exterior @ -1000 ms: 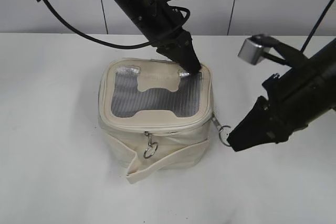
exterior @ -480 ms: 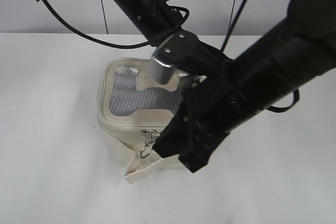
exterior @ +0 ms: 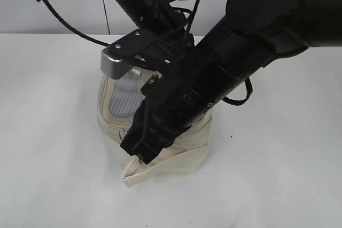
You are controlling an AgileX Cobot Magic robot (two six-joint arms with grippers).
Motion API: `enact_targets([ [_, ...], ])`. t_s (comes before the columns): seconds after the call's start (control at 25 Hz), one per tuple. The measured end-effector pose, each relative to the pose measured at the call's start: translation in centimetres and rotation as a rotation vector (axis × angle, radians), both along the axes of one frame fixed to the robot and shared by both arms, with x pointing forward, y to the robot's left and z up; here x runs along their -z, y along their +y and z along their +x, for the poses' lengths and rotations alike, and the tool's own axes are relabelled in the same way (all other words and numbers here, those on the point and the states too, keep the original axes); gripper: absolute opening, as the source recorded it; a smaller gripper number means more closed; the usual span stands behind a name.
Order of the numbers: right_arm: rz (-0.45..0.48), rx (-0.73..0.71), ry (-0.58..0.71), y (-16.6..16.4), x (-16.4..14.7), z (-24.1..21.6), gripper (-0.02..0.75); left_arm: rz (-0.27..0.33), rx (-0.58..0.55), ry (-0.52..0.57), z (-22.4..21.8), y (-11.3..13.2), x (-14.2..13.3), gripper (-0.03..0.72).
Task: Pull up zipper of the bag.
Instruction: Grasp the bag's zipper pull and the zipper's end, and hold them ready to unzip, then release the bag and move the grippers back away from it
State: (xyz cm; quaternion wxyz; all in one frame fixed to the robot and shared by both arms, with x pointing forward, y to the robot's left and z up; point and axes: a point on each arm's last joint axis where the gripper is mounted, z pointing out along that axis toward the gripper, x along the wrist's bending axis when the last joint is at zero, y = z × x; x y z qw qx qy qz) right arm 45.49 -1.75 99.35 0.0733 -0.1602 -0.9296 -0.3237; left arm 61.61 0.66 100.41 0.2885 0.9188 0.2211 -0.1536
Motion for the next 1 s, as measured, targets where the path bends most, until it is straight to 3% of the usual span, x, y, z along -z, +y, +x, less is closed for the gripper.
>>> enact_targets([
  [0.12, -0.026, 0.066, 0.03, -0.3, -0.4, -0.2, 0.085, -0.004, -0.008, -0.01, 0.1, 0.0, 0.0, 0.087],
  [0.44, -0.066, 0.239, 0.005, -2.2, -3.8, -0.7, 0.545, -0.002, -0.013, -0.016, 0.2, 0.0, 0.0, 0.111],
  [0.68, -0.064, 0.365, -0.014, -4.0, -5.8, -0.5, 0.601, 0.019, -0.018, -0.109, 0.1, 0.6, -2.1, 0.27],
  [0.84, -0.047, 0.511, 0.017, -6.1, -6.4, 1.2, 0.601, 0.048, -0.029, -0.184, -0.1, 1.7, -4.3, 0.3],
  [1.0, -0.033, 0.665, 0.025, -9.4, -6.9, 3.7, 0.597, 0.129, -0.147, -0.225, 0.0, 3.5, -6.5, 0.305],
])
